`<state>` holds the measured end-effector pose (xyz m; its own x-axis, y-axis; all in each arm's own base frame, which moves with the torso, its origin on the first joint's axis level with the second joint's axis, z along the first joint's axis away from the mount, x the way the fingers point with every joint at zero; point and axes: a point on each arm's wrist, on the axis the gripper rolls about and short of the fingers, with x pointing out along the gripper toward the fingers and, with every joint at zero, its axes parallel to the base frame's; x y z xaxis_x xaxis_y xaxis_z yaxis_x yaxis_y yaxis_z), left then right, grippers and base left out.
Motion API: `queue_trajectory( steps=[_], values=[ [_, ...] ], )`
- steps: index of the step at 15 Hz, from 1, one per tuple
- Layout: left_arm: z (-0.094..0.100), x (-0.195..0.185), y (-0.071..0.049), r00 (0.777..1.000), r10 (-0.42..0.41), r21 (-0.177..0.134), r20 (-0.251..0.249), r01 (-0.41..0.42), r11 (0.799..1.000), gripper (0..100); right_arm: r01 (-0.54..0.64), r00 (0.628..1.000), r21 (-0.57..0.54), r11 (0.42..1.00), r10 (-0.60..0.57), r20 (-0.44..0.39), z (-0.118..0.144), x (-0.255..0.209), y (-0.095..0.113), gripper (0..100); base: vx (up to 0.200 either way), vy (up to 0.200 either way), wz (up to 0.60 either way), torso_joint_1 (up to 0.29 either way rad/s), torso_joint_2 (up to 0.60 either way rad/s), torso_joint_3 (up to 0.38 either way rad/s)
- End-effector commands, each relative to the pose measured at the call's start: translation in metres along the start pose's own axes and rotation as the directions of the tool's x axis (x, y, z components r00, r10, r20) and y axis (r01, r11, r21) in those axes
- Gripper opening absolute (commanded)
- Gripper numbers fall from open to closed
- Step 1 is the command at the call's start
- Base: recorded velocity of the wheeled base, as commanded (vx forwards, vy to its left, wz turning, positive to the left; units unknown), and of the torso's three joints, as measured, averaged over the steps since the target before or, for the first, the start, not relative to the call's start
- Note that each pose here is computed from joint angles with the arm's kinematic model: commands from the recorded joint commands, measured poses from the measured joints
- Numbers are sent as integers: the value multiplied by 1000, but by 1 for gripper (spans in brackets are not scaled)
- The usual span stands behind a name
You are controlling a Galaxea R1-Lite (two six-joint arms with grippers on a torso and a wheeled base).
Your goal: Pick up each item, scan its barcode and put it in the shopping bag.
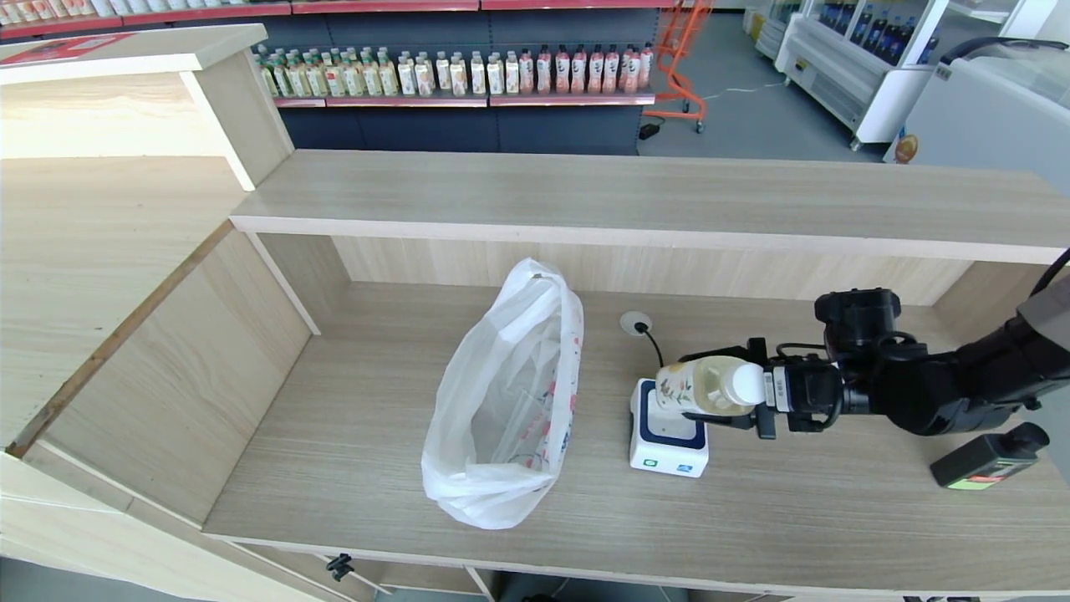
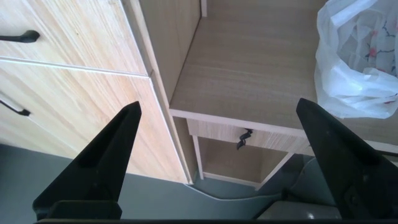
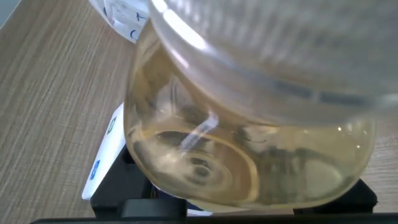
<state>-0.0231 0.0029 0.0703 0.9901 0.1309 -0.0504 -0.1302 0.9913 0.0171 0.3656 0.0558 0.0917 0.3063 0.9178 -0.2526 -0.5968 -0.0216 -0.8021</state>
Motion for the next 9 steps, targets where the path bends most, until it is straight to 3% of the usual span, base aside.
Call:
queue_trajectory(
  steps=[1,6,9],
  values=[
    [0,0,0,1000,-1,0,0,1,1000,100,-33,999,7,999,32,24,-11,18,9,0,0,0,0,0,0,0],
    [0,0,0,1000,1,0,0,-1,1000,100,-35,999,-14,999,35,23,-24,26,9,0,0,0,0,0,0,0],
    [0,0,0,1000,-1,0,0,1,1000,100,-21,999,-15,1000,21,34,-13,23,-1,0,0,0,0,0,0,0]
  ],
)
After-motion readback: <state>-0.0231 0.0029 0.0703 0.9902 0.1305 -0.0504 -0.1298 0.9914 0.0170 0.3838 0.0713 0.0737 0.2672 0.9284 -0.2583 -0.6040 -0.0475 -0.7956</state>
